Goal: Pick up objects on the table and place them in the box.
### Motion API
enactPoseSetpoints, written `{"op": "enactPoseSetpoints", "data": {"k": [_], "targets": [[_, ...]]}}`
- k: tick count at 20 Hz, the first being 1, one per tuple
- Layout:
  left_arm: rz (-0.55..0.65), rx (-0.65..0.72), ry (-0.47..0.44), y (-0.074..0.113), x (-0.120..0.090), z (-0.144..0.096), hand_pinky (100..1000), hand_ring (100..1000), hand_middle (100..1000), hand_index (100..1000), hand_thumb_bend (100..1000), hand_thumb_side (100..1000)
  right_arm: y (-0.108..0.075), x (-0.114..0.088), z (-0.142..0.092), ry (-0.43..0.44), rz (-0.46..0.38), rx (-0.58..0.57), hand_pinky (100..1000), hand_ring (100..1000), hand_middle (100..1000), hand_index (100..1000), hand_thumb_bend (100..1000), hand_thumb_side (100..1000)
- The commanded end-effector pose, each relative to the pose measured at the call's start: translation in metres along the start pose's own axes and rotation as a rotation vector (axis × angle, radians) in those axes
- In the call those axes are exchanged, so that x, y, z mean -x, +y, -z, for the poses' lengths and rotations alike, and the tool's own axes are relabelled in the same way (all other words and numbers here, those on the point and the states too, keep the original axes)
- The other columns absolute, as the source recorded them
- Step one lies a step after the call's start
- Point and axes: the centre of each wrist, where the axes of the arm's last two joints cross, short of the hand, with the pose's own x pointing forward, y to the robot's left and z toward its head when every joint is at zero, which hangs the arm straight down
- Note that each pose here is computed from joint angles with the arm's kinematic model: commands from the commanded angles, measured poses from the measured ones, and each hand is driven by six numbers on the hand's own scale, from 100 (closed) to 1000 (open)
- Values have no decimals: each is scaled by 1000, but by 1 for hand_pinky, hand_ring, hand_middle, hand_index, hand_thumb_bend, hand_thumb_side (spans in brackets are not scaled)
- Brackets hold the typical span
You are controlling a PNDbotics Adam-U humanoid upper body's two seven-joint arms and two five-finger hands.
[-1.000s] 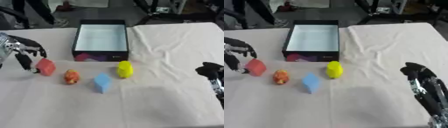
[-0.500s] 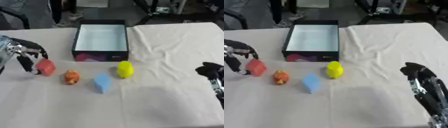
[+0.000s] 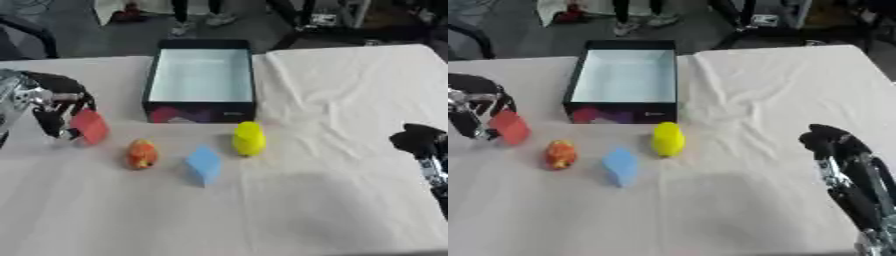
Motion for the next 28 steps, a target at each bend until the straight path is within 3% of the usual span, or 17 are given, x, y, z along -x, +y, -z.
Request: {"op": "enactPoseSetpoints", "data": {"k": [1, 5, 8, 11, 16, 17, 19, 20, 21, 22, 24, 28], "targets": [[51, -148, 73, 49, 6, -25, 506, 463, 506, 577, 253, 100, -3, -2, 0, -6, -17, -8, 802, 749, 655, 788, 100, 620], [38, -254, 79, 88, -18, -10, 516, 467, 515, 592, 233, 100, -2, -2, 0, -4, -9, -12, 802, 750, 656, 788, 100, 625], [30, -276, 76, 101, -42, 17, 530, 479, 530, 610, 229, 102, 0, -2, 1, -8, 0, -16, 802, 751, 658, 787, 100, 630], [8, -282, 91, 101, -68, 46, 549, 492, 551, 635, 195, 122, 2, -2, 3, -13, 9, -19, 802, 751, 659, 787, 100, 634], [-16, -288, 205, 83, -99, 82, 596, 536, 622, 710, 214, 164, 5, -3, 8, -32, 26, -35, 802, 752, 660, 787, 100, 629], [-21, -289, 225, 79, -103, 86, 624, 569, 664, 750, 238, 213, 5, -3, 8, -35, 29, -36, 802, 752, 661, 787, 100, 629], [-20, -317, 257, 75, -107, 91, 688, 664, 753, 847, 367, 472, 5, -4, 9, -37, 32, -39, 802, 753, 661, 787, 100, 630], [-20, -338, 268, 74, -108, 92, 688, 664, 753, 847, 367, 472, 5, -4, 9, -38, 33, -40, 802, 753, 661, 787, 100, 630], [-18, -366, 280, 74, -107, 91, 725, 731, 804, 887, 475, 714, 5, -4, 10, -38, 33, -39, 802, 753, 661, 787, 100, 628], [-18, -389, 289, 75, -106, 90, 743, 766, 838, 903, 526, 862, 5, -4, 10, -38, 32, -39, 802, 753, 661, 787, 100, 628], [-14, -420, 300, 78, -102, 87, 763, 803, 881, 922, 569, 949, 4, -3, 9, -37, 31, -38, 802, 753, 661, 787, 100, 627], [8, -456, 308, 92, -85, 72, 782, 829, 917, 941, 603, 995, 4, -3, 8, -31, 29, -38, 802, 754, 662, 787, 100, 626]]}}
